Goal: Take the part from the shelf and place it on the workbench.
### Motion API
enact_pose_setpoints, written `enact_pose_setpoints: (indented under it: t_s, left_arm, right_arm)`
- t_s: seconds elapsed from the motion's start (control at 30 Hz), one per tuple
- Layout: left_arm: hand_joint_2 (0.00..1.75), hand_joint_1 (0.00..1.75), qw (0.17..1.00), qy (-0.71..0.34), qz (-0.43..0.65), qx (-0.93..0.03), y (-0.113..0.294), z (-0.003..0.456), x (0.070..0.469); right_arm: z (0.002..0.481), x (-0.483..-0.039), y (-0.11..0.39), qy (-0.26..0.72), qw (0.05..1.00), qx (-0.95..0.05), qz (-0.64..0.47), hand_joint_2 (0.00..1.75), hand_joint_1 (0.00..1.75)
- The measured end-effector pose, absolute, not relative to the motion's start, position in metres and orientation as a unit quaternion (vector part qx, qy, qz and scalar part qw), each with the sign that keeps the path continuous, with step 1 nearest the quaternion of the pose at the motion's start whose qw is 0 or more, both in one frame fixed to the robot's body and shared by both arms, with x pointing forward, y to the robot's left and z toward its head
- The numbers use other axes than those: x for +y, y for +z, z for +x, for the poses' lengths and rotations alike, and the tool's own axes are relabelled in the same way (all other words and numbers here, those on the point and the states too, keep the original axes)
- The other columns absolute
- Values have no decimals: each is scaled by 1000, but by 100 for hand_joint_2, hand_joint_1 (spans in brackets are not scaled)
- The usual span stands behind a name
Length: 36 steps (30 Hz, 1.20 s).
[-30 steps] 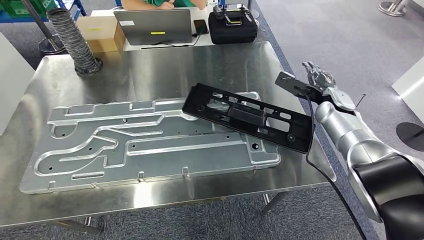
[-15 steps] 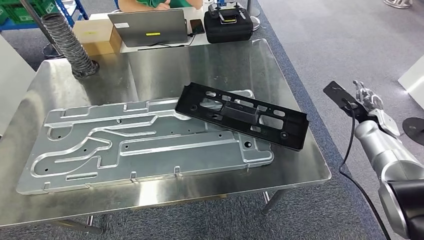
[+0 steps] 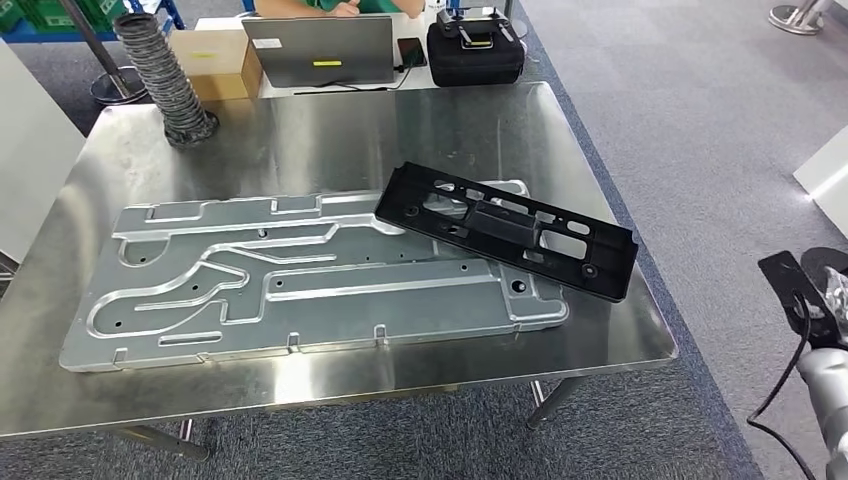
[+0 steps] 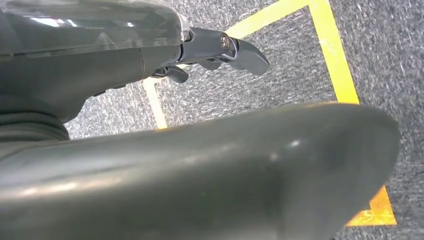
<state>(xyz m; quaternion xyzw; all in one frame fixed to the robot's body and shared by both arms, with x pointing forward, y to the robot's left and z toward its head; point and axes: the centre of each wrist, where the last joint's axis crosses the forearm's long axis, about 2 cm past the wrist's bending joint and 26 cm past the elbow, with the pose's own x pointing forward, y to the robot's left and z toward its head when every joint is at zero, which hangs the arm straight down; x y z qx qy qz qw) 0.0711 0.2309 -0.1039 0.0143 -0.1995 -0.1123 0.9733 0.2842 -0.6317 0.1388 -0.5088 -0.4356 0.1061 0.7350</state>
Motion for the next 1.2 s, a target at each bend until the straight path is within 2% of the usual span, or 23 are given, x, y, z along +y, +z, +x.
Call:
enact_pose_setpoints:
  t_s: [0.17,0.57,0.97,1.2]
  left_arm:
    - [0,0,974,-113,13,-196,-104,71,231]
    - [0,0,974,-117,20,-196,-104,71,233]
    - [0,0,973,-117,25,-196,-103,78,235]
    - [0,0,973,-117,27,-196,-103,78,236]
  right_arm:
    - [242,-635,104,82,762,-403,-500,0,0]
    - [183,-631,61,40,794,-367,-483,0,0]
    - [168,-619,42,8,818,-345,-460,0,0]
    - [163,-590,15,-9,849,-317,-422,0,0]
